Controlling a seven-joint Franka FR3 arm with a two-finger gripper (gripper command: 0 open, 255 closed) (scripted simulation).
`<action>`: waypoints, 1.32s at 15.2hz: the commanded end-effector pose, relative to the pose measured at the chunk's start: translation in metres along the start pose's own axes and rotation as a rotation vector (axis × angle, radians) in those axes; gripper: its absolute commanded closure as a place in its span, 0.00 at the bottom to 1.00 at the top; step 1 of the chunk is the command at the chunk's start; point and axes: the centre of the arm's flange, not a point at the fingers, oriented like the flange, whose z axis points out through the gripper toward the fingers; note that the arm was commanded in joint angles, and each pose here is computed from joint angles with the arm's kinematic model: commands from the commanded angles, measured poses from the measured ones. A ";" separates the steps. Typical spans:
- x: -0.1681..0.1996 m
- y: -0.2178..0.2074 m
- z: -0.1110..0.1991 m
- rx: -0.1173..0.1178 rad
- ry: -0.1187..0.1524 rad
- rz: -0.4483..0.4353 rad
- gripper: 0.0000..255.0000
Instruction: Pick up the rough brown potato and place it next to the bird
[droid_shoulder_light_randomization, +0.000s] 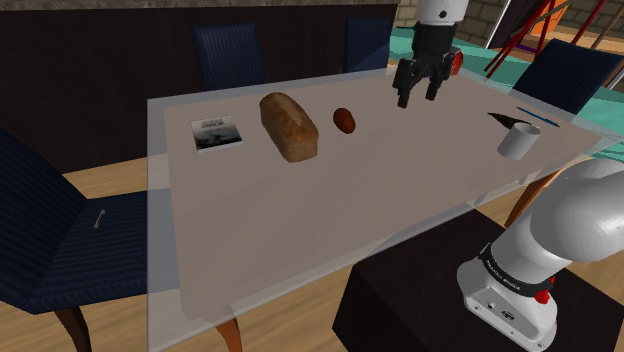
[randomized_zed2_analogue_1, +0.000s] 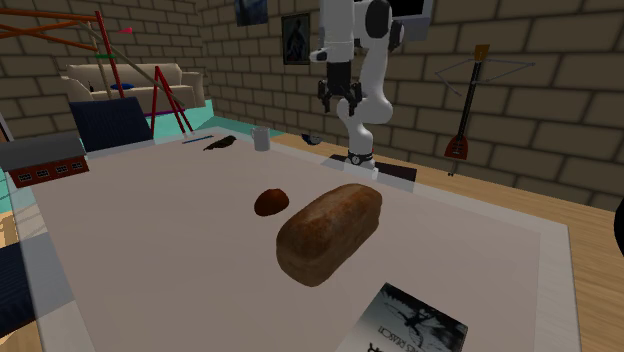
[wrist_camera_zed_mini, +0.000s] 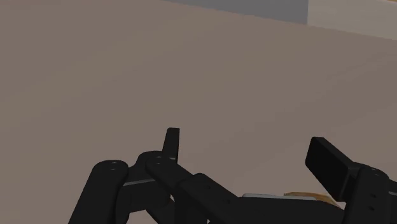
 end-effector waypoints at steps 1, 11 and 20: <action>0.022 -0.004 0.011 -0.025 0.004 0.009 0.00; 0.139 -0.024 0.070 -0.147 0.021 0.054 0.00; 0.245 -0.031 0.123 -0.257 0.035 0.094 0.00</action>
